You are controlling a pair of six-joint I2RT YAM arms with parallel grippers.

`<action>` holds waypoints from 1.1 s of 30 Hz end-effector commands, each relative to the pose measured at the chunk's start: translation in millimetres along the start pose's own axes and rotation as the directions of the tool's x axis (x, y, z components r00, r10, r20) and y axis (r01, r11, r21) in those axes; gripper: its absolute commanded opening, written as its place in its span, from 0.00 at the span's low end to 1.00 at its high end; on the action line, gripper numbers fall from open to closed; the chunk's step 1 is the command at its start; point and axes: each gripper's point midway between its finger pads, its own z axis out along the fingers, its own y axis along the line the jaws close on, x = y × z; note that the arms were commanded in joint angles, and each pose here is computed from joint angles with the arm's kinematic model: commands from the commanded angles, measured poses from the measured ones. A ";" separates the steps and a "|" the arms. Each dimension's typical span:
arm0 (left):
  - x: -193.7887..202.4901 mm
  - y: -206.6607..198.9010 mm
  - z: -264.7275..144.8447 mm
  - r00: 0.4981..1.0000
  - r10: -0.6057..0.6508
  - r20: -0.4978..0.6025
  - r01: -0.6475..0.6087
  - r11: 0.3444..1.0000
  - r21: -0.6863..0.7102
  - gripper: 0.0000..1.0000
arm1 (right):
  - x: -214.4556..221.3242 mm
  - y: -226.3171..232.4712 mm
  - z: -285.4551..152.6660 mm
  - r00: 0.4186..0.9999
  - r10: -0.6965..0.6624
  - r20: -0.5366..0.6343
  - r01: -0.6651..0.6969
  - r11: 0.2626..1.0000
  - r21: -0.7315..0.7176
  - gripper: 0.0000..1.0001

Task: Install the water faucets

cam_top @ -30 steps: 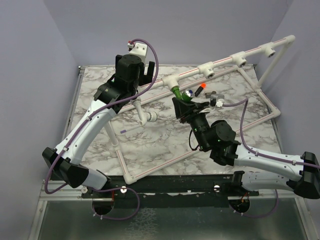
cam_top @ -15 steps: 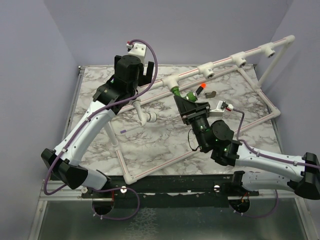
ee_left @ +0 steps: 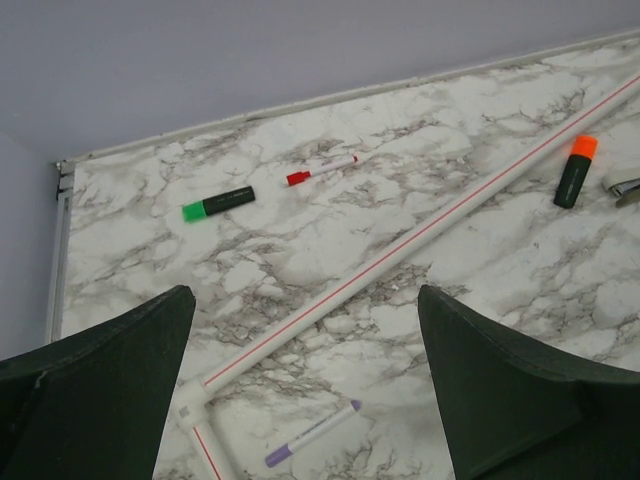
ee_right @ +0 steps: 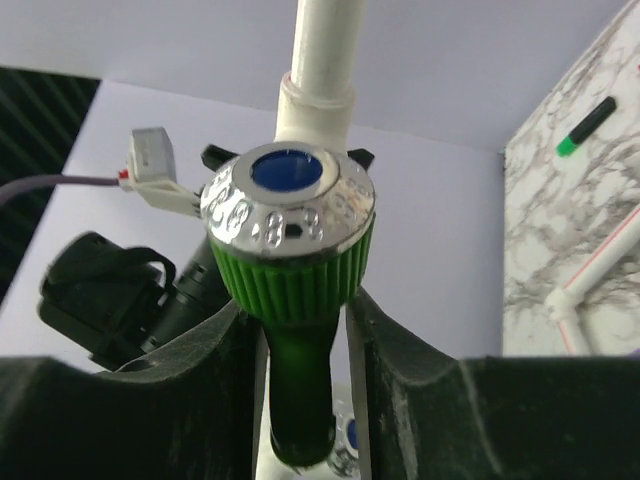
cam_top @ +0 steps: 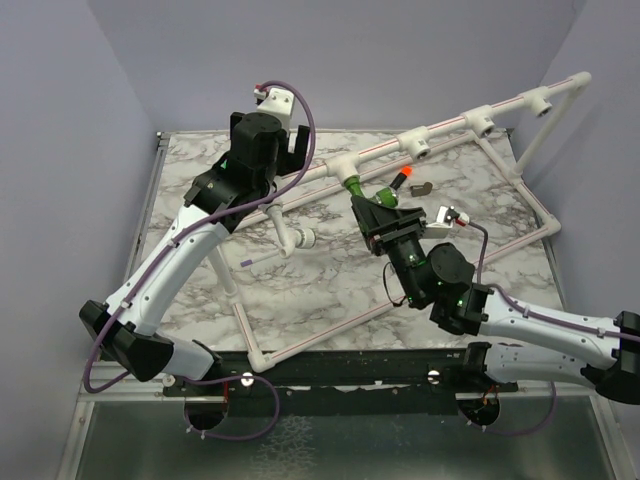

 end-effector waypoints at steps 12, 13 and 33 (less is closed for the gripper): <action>2.6 -0.3 -2.8 1.000 0.007 -0.003 -0.007 1.000 -0.003 0.94 | -9.2 -8.2 -23.5 0.920 -0.380 -0.096 0.382 0.924 0.010 0.70; 2.3 0.0 -3.5 1.000 0.006 -0.001 -0.006 1.000 -0.003 0.94 | -13.8 -4.6 -26.2 0.909 -0.407 -0.092 0.408 0.913 -0.003 0.70; 0.0 0.7 -5.0 1.000 0.009 0.004 -0.009 1.000 -0.005 0.94 | -88.9 48.2 -60.3 -0.014 -1.000 -0.007 0.976 -0.012 -0.219 0.72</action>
